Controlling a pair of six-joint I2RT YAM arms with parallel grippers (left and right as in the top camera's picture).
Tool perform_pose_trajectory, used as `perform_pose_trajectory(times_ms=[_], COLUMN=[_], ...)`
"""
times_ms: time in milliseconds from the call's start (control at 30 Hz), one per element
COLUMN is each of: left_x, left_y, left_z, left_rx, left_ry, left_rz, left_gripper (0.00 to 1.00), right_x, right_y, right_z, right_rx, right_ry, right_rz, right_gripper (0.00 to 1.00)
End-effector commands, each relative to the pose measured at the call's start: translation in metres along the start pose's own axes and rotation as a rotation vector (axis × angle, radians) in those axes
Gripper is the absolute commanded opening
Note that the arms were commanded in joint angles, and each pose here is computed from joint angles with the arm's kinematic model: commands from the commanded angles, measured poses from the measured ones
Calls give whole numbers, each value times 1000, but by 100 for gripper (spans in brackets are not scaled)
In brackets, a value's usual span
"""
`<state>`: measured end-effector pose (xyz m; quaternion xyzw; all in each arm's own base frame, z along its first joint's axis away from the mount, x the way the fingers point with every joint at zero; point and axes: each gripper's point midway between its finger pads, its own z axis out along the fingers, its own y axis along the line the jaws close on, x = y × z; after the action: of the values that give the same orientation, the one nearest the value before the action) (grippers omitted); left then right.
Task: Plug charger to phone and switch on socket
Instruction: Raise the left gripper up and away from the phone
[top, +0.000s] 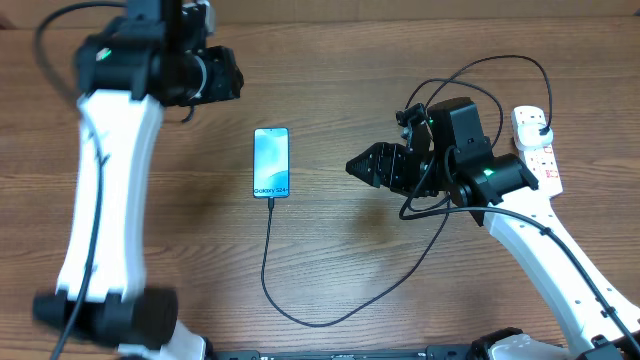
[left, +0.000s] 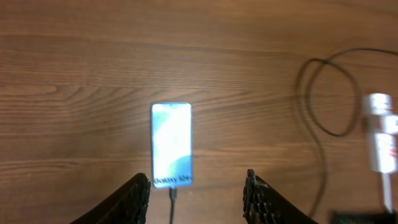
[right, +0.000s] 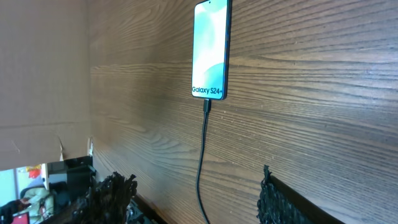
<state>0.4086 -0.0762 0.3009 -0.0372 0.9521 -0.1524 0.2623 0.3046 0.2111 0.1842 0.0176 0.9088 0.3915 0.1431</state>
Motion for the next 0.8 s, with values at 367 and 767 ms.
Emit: perform_pose_trajectory(times_ms=[367, 767], left_x=[36, 36], left_y=[-25, -24], left_z=[-106, -99], left_rx=[72, 65], left_ry=[-116, -98], left_rz=[26, 21], left_gripper=[100, 100], right_x=[-2, 19], right_y=[36, 53], right_z=[-82, -179], right_rx=[34, 96], right_ry=[-253, -578], right_rz=[-246, -328], right_gripper=[88, 100])
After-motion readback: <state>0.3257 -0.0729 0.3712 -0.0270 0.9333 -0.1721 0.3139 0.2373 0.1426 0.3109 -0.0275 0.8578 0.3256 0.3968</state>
